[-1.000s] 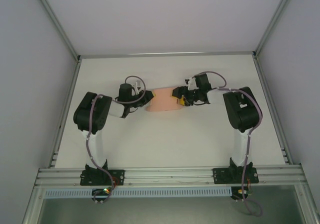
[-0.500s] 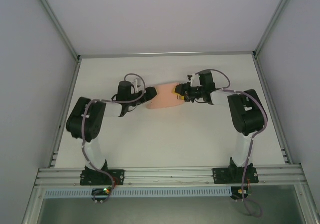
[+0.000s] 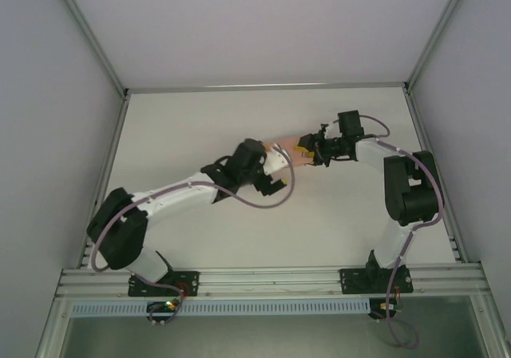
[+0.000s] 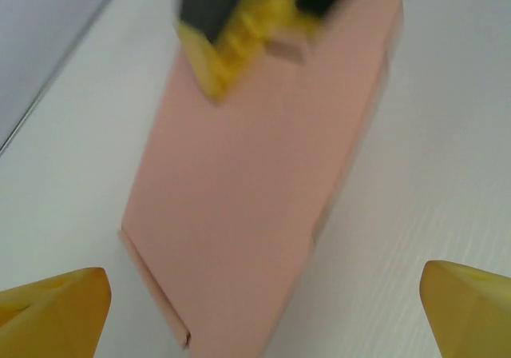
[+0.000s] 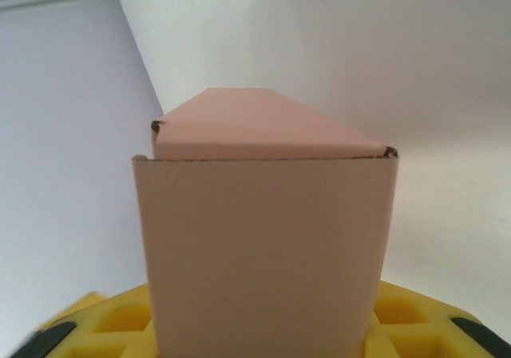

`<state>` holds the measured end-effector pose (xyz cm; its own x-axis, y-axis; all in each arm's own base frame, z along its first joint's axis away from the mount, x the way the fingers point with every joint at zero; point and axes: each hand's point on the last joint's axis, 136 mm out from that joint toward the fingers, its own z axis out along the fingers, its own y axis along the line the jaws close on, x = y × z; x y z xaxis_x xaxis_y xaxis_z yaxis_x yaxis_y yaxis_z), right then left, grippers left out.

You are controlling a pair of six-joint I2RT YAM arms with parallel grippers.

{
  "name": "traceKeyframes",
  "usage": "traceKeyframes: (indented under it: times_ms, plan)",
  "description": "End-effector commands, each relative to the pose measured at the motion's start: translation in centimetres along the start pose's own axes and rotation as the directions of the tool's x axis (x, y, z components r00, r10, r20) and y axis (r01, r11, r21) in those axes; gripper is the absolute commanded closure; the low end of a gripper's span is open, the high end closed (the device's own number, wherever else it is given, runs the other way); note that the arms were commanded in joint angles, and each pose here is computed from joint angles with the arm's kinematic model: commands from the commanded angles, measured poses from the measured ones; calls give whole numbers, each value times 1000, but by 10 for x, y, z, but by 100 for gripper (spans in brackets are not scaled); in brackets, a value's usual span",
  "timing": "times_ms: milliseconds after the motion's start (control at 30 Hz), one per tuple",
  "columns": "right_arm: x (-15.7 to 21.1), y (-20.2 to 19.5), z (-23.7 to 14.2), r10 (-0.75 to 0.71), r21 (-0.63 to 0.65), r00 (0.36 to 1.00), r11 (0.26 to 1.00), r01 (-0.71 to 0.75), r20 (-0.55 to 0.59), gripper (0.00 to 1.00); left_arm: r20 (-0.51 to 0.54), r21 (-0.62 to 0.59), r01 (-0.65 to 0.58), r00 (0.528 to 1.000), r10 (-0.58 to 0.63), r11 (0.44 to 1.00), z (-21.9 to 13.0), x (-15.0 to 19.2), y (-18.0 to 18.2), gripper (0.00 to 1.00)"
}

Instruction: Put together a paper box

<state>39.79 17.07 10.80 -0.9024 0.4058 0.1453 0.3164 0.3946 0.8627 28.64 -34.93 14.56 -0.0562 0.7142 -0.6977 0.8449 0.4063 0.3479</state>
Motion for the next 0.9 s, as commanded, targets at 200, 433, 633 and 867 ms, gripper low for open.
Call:
traceKeyframes:
  times_ms: [200, 433, 633, 867]
  plan:
    - [32, 3, -26, 206, 4, 970, 978, -207, -128, 65, -158, -167, -278, 955, 253, 946, 32, 18, 29, 0]
    - [39, 2, -22, 262, -29, 949, 962, -271, -177, 66, -114, -127, -250, 965, 236, 960, 42, 17, 27, 1]
    - [48, 3, -21, 303, -40, 925, 947, -320, -231, 65, 22, -107, -178, 983, 181, 978, 35, 1, 30, 13]
    - [52, 11, -15, 300, -71, 910, 941, -332, -286, 66, 98, -74, -172, 979, 179, 982, 28, -8, 27, 17]
